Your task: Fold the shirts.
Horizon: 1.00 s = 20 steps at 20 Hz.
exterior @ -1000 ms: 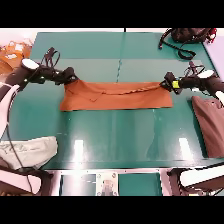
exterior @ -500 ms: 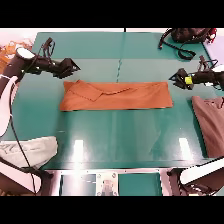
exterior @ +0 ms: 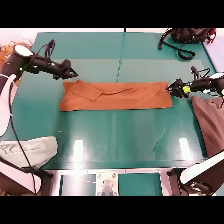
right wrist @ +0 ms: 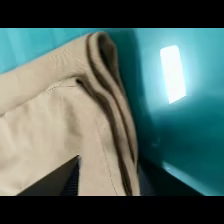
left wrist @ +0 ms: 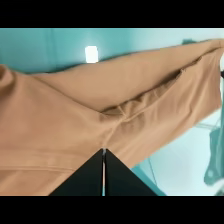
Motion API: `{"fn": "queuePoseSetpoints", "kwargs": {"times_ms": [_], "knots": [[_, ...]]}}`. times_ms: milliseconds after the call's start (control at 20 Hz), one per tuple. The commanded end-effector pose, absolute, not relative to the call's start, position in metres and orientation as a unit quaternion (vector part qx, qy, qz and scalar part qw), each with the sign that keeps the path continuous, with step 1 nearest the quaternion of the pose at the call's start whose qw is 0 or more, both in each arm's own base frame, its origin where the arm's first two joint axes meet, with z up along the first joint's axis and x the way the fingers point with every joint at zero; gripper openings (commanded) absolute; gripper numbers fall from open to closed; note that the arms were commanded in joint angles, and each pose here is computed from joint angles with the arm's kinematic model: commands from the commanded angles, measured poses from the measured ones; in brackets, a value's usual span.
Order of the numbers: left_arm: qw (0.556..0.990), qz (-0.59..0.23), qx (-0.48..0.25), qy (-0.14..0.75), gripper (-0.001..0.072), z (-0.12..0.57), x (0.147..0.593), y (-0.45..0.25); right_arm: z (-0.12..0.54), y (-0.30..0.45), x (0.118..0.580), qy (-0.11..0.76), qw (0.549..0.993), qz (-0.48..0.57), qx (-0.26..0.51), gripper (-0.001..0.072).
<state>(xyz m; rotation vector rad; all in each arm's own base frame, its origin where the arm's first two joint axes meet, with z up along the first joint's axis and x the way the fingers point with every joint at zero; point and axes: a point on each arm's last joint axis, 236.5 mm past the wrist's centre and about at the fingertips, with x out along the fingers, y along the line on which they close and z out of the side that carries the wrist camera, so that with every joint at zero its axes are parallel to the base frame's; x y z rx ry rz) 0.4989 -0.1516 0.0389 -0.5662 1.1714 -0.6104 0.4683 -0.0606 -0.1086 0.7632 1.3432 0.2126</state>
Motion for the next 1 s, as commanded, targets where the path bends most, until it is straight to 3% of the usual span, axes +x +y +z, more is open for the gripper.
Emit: {"fn": "queuePoseSetpoints", "kwargs": {"times_ms": [0, 50, 100, 150, 200, 500, 750, 950], "knots": [[0.755, -0.291, -0.242, 0.536, 0.0024, 0.038, 0.496, -0.18, -0.129, -0.038, 0.456, 0.631, 0.684, 0.141, 0.338, 0.037], [0.76, -0.297, -0.236, 0.529, 0.0024, 0.039, 0.498, -0.195, -0.128, -0.033, 0.457, 0.628, 0.685, 0.149, 0.338, 0.0316], [0.765, -0.304, -0.228, 0.52, 0.0024, 0.04, 0.498, -0.213, -0.122, -0.027, 0.46, 0.623, 0.685, 0.162, 0.34, 0.0217], [0.769, -0.311, -0.221, 0.513, 0.0025, 0.041, 0.498, -0.231, -0.113, -0.022, 0.463, 0.616, 0.686, 0.181, 0.343, 0.0058], [0.775, -0.316, -0.212, 0.504, 0.0024, 0.04, 0.499, -0.247, -0.098, -0.017, 0.468, 0.606, 0.686, 0.199, 0.349, 0.0015], [0.782, -0.345, -0.178, 0.487, 0.0024, -0.011, 0.479, -0.369, 0.037, -0.001, 0.466, 0.58, 0.705, 0.266, 0.31, 0.0014], [0.776, -0.345, -0.221, 0.48, 0.0025, -0.048, 0.457, -0.443, 0.15, 0.033, 0.43, 0.535, 0.749, 0.288, 0.264, 0.0016], [0.758, -0.363, -0.228, 0.491, 0.0025, -0.062, 0.435, -0.48, 0.203, 0.062, 0.412, 0.491, 0.772, 0.323, 0.243, 0.0015]]}}
